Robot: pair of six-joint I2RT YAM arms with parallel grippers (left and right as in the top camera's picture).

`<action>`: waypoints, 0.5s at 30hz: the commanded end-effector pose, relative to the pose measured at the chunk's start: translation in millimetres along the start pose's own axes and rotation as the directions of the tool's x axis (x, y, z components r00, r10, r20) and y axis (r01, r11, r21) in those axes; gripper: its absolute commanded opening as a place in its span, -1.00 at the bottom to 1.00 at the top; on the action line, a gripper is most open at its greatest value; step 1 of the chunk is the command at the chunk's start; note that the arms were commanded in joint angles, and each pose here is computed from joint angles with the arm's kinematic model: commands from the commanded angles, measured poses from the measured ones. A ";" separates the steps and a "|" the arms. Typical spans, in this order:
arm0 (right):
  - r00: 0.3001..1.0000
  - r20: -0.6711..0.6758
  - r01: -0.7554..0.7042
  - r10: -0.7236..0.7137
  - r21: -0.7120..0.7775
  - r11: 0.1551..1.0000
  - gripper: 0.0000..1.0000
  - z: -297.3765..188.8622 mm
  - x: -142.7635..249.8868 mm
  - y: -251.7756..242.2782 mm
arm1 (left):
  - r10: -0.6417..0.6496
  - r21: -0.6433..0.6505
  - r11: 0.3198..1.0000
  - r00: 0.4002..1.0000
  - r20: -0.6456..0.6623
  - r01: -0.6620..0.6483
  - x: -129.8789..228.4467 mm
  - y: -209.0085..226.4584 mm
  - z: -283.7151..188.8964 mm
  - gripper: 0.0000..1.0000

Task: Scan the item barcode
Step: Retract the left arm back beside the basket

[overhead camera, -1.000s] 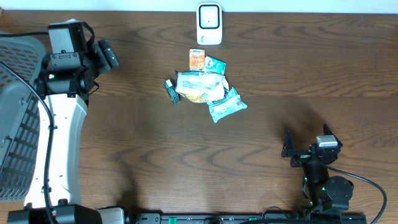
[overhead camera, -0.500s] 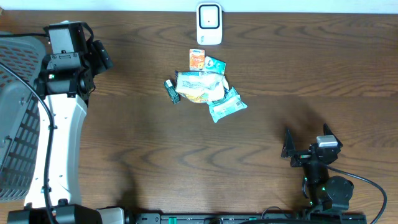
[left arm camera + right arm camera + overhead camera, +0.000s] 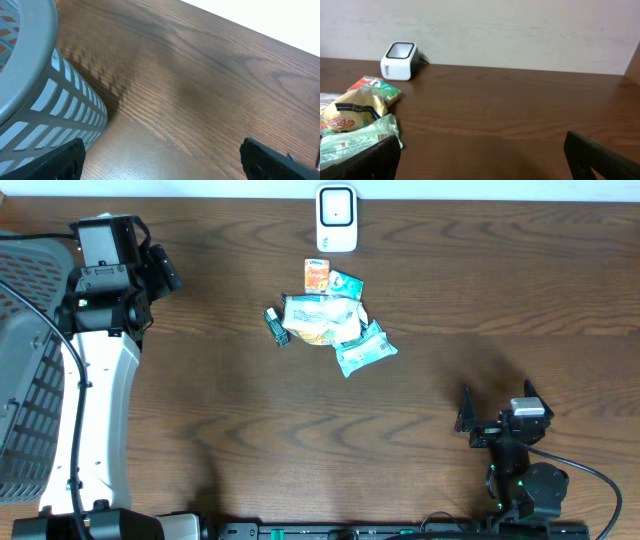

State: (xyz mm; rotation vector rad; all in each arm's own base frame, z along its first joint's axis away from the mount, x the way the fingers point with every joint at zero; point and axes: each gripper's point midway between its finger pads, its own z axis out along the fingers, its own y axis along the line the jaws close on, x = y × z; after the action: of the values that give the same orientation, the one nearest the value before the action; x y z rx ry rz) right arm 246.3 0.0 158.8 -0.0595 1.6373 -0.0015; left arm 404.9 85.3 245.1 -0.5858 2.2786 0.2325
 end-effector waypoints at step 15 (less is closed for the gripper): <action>0.942 0.333 0.048 -0.043 -0.006 0.999 0.99 -14.4 -81.6 2.9 | 0.011 -0.026 1.000 1.000 0.005 -0.011 -2.5 5.1 0.9 0.96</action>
State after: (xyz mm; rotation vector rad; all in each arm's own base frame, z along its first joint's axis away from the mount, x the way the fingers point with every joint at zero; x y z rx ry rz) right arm 243.4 1.4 216.9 -0.0860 1.3988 -0.0293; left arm 404.3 86.5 245.4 -0.5889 2.2770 0.2411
